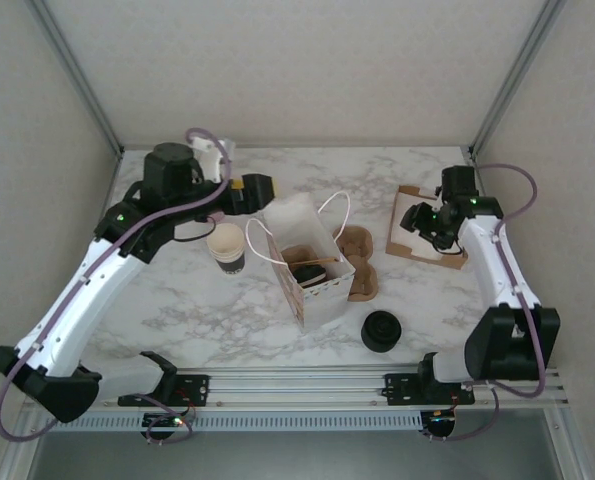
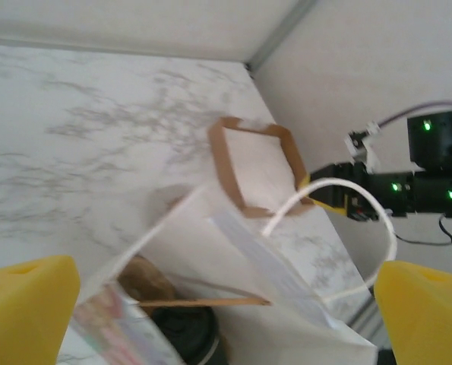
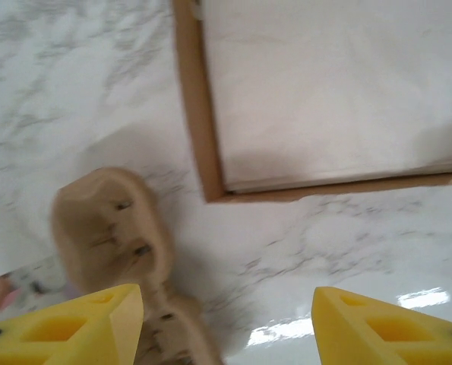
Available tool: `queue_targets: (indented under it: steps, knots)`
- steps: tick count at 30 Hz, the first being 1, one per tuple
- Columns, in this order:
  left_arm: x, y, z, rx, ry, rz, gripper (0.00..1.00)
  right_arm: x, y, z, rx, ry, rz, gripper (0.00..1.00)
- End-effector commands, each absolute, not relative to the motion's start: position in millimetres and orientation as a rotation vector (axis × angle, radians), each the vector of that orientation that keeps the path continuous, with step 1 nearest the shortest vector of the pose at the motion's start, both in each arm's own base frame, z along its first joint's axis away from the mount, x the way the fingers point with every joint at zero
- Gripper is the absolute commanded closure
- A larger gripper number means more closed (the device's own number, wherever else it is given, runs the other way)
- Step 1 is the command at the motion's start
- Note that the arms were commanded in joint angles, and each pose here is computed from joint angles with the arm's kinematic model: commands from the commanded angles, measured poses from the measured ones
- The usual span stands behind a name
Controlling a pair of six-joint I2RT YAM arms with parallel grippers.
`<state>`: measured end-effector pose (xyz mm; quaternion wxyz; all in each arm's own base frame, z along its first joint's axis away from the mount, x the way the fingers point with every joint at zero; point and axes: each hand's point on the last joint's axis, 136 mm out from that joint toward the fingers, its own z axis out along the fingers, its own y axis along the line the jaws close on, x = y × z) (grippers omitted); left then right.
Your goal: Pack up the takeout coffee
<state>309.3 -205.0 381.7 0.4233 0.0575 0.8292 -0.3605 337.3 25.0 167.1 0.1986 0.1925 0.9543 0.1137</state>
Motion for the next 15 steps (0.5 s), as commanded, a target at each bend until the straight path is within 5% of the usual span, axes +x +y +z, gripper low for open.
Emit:
queue_targets:
  steps: [1,15]
  knots:
    - [317.4,-182.3,387.5,0.066,2.01,-0.92,0.0,352.1,-0.1,154.6,0.555,2.693,0.149,0.4]
    - [357.0,-139.6,327.0,-0.125,2.074,-0.93,0.0,417.4,-39.5,82.1,0.547,2.849,0.012,0.47]
